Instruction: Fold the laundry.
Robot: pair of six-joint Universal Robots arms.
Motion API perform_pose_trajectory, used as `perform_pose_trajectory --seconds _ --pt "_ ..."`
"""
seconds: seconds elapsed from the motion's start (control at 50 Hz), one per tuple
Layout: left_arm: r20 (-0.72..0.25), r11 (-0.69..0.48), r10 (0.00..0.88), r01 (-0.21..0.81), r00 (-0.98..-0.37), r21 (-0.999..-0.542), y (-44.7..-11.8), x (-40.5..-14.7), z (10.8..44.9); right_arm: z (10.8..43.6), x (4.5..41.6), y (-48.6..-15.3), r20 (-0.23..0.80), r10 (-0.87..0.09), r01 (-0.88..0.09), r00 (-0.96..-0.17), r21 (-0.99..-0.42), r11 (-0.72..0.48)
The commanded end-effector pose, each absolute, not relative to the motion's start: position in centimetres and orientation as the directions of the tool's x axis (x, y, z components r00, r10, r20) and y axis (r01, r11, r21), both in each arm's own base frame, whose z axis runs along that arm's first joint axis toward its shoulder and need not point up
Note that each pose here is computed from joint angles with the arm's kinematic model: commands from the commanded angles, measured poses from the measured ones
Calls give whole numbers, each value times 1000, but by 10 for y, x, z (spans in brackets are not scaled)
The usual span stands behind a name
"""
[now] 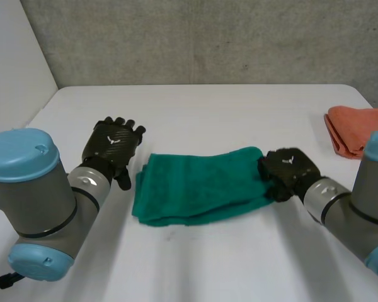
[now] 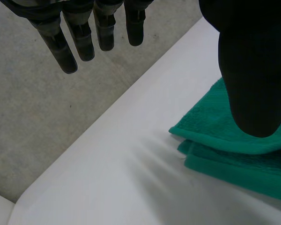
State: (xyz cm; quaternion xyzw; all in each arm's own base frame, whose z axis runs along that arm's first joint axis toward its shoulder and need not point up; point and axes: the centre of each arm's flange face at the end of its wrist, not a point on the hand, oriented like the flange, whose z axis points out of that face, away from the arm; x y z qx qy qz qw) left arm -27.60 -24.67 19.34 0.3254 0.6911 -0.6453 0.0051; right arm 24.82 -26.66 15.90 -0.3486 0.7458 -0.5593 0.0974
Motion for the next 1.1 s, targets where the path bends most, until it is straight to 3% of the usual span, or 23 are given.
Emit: perform_pose_trajectory --seconds 0.02,0.1,0.18,0.32,0.38,0.46,0.56,0.66,0.78,0.88,0.94,1.1 --pt "-428 -41 404 452 -808 -891 -249 -266 202 194 298 -255 353 -717 -469 -601 -882 -41" --pt "-426 -44 363 441 -829 -896 -253 -259 211 206 363 -215 389 -803 -420 -451 -887 -193" --pt "-381 -29 306 391 -872 -920 -260 -249 221 202 402 -193 405 -847 -379 -346 -885 -268" --pt "-304 -9 255 312 -918 -950 -269 -238 228 166 445 -180 392 -885 -354 -252 -888 -293" --pt "-287 -4 243 295 -927 -955 -273 -234 229 159 448 -182 386 -880 -379 -275 -885 -270" --pt "-285 -7 240 292 -928 -956 -276 -234 231 169 439 -187 323 -874 -380 -362 -908 -177" --pt "-281 -25 277 286 -919 -958 -274 -242 233 209 410 -202 110 -842 -238 -528 -971 22" --pt "-237 -48 402 238 -884 -970 -260 -267 234 232 383 -219 4 -784 -149 -620 -982 113" --pt "-146 33 485 184 -862 -982 -248 -282 225 219 376 -225 -19 -759 -175 -651 -969 174" --pt "-93 196 492 214 -865 -957 -249 -283 196 194 383 -232 -39 -756 -219 -653 -946 239" --pt "-96 268 494 257 -864 -929 -245 -281 180 177 387 -234 -45 -758 -254 -650 -928 273" --pt "-129 327 477 311 -869 -892 -248 -277 159 149 390 -235 -31 -769 -325 -639 -895 306"
